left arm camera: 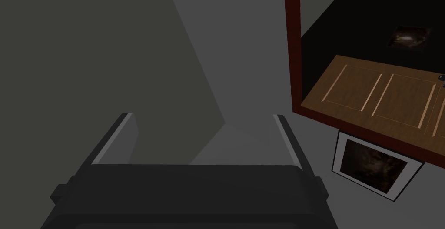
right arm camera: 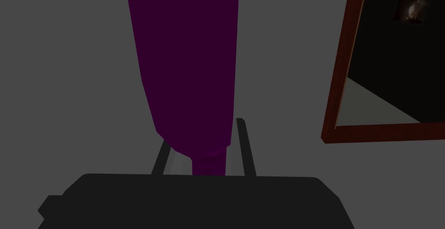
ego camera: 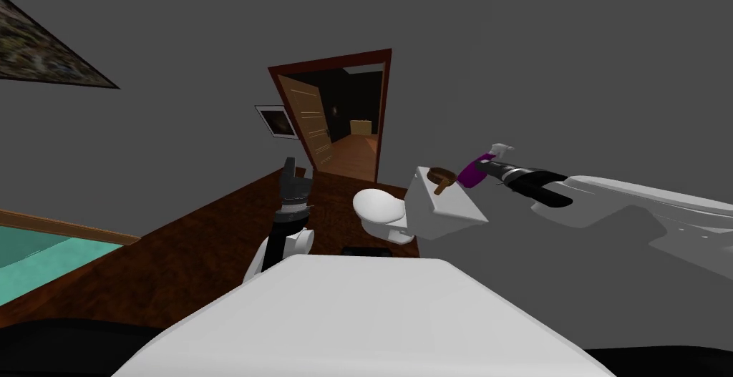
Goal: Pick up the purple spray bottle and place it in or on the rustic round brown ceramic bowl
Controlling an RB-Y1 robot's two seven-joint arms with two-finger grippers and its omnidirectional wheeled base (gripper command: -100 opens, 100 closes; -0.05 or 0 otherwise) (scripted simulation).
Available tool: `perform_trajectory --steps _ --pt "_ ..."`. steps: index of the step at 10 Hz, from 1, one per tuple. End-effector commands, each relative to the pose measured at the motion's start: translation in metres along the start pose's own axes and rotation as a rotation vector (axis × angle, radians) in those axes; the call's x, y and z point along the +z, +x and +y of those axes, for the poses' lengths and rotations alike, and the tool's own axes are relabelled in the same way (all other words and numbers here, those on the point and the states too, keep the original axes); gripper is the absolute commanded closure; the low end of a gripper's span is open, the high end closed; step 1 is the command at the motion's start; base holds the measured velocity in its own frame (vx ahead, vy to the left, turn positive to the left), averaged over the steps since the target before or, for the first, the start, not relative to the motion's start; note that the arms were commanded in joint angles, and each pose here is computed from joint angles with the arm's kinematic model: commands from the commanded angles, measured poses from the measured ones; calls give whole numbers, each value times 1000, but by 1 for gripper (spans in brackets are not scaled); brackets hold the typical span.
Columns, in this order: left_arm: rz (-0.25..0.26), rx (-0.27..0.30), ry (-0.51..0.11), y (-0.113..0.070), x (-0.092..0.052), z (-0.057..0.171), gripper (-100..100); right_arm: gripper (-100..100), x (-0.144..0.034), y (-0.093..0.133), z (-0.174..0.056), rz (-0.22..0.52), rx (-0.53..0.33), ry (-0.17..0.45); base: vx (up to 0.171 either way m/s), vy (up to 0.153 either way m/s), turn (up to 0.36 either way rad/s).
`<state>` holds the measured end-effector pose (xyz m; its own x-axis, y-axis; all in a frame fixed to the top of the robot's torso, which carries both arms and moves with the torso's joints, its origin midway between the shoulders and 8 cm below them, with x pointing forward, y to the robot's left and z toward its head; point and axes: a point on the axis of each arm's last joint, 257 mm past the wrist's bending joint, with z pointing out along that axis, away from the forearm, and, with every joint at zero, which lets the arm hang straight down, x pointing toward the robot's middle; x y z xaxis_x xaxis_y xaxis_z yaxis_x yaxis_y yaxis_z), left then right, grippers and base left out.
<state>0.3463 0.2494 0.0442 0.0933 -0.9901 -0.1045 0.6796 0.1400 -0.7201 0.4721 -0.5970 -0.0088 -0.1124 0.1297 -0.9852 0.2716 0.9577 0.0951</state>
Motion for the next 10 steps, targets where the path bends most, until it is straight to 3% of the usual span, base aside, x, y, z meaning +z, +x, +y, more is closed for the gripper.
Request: perform_trajectory --steps 1,2,3,5,6,7,10 --pt "0 0 0 0 0 0 0 100 0 -21 6 -29 19 -7 0 11 -41" --pt "0 0 0 0 0 0 0 100 2 -37 12 -53 33 -14 -1 17 -89" --pt "0 0 0 0 0 0 0 100 3 -69 25 -97 60 -29 -1 24 -141" --pt "0 0 0 0 0 0 0 100 3 -69 25 -97 60 -29 3 16 -27" --pt "0 0 0 0 0 0 0 100 3 -96 38 -133 83 -45 4 13 -89" --pt "0 0 0 0 0 0 0 100 2 -107 44 -147 91 -54 14 18 -101" --pt "0 0 0 0 0 0 0 100 2 -117 51 -157 99 -62 11 9 -31"
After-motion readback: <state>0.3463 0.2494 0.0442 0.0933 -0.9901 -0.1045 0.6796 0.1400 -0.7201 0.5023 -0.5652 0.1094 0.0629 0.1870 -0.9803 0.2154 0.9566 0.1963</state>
